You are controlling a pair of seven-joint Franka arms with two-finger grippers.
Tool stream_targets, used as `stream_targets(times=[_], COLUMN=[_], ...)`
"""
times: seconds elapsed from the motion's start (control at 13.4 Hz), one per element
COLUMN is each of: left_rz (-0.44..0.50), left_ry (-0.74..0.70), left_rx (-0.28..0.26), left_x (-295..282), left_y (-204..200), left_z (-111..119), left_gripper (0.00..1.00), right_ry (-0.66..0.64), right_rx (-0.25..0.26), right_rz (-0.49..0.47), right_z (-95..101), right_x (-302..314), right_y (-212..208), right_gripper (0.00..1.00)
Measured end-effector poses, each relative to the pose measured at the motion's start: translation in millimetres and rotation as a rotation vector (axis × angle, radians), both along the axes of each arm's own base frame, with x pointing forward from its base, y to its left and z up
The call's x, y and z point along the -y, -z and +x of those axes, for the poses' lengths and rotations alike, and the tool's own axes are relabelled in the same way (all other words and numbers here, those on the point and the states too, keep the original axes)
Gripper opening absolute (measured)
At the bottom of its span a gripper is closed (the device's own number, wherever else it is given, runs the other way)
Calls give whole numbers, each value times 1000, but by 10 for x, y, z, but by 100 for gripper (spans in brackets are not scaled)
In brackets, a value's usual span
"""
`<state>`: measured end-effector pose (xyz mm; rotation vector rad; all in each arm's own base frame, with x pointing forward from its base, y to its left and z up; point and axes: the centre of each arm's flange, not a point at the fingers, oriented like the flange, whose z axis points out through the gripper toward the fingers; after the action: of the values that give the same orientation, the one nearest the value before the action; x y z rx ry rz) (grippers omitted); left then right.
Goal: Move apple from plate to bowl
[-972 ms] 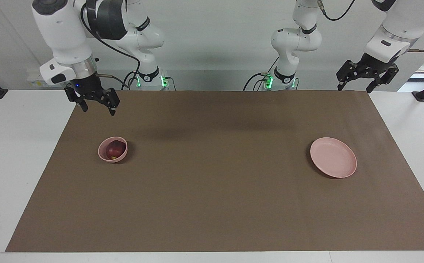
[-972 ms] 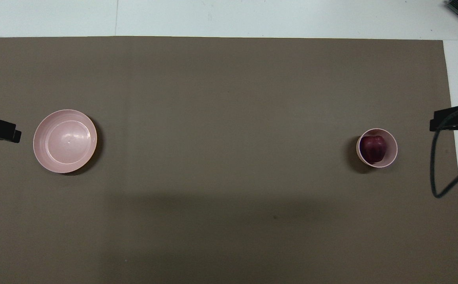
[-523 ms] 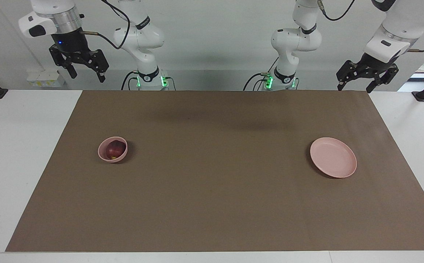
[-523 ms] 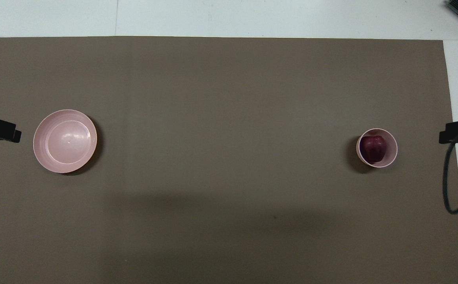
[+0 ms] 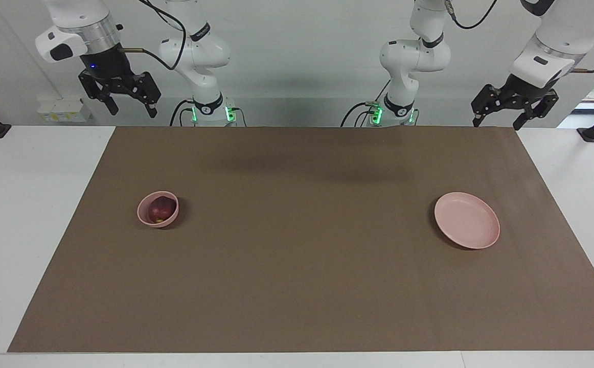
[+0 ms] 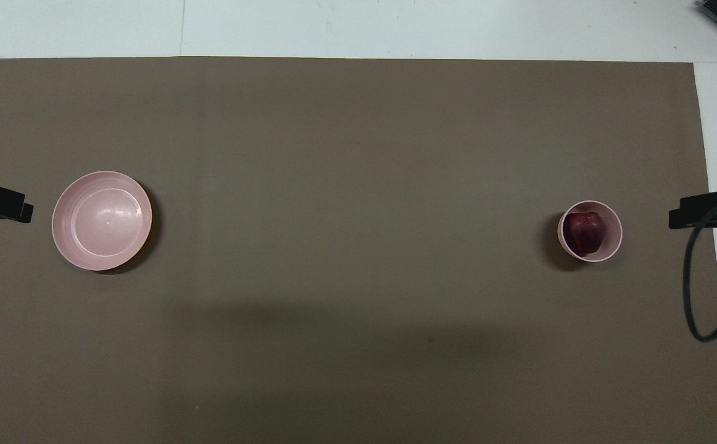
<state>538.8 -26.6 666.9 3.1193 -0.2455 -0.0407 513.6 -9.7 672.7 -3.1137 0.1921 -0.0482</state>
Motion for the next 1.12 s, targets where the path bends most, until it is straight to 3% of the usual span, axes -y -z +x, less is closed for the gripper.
stream_targets(times=[1.12], left_rz=[0], left_ry=[0], left_rx=[0], left_x=[0], left_y=[0], left_z=[0], left_gripper=[100], right_ry=[-44], right_rx=[-36], right_rz=[-28], right_z=[-36], right_x=[8], right_y=[37], right_gripper=[100])
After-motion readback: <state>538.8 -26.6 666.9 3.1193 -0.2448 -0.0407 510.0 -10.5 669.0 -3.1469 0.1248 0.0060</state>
